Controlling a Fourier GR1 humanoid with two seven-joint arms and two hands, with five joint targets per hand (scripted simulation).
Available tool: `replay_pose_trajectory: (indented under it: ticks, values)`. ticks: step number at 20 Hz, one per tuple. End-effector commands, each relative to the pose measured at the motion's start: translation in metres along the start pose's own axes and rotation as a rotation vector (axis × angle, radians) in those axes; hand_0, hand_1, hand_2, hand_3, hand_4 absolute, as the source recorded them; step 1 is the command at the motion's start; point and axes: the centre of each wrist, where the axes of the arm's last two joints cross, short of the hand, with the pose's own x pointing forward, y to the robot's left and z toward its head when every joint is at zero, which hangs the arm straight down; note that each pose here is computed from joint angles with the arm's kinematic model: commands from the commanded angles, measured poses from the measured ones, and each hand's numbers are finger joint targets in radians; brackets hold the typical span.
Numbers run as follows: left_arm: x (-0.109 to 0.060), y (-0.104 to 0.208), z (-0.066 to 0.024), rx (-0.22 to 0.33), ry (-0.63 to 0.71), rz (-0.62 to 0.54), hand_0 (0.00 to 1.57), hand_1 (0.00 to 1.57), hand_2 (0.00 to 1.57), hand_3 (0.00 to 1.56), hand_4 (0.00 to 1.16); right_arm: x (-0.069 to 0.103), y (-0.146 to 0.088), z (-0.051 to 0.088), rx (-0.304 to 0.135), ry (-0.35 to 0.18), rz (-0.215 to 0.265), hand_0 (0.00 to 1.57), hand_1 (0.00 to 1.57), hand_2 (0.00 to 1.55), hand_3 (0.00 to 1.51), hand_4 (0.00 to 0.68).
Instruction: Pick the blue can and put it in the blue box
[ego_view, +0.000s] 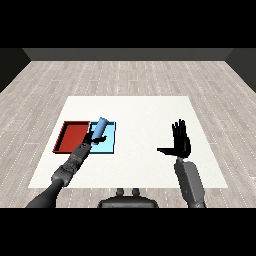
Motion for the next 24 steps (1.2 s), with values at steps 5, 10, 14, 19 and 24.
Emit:
replay_pose_trajectory:
  ticks: [5,10,14,19,24]
  values:
    - [-0.028,0.003,0.0029,0.057,0.09,-0.049,0.0,0.0,0.0,0.0,0.0,0.006,-0.002,0.001,0.015,-0.02,-0.032,0.0,0.0,0.0,0.0,0.0]
    - [-0.012,-0.004,0.0035,0.264,-0.061,0.118,0.0,0.0,0.0,0.0,0.0,-0.003,-0.012,0.008,0.002,-0.024,-0.046,0.0,0.0,0.0,0.0,0.0]
    - [0.018,0.011,0.0005,0.376,-0.361,0.249,0.0,0.0,0.0,0.0,0.0,0.002,0.003,-0.001,0.016,-0.037,-0.064,0.0,0.0,0.0,0.0,0.0]
    - [0.033,-0.005,0.0161,0.248,-0.737,0.373,0.0,0.0,0.0,0.0,0.0,0.007,0.013,0.004,0.024,0.001,-0.047,0.0,0.0,0.0,0.0,0.0]
    - [0.027,-0.012,0.0409,0.129,-0.923,0.5,0.0,0.0,0.0,0.0,0.0,0.007,-0.007,0.02,0.048,0.019,0.003,0.0,0.0,0.0,0.0,0.0]
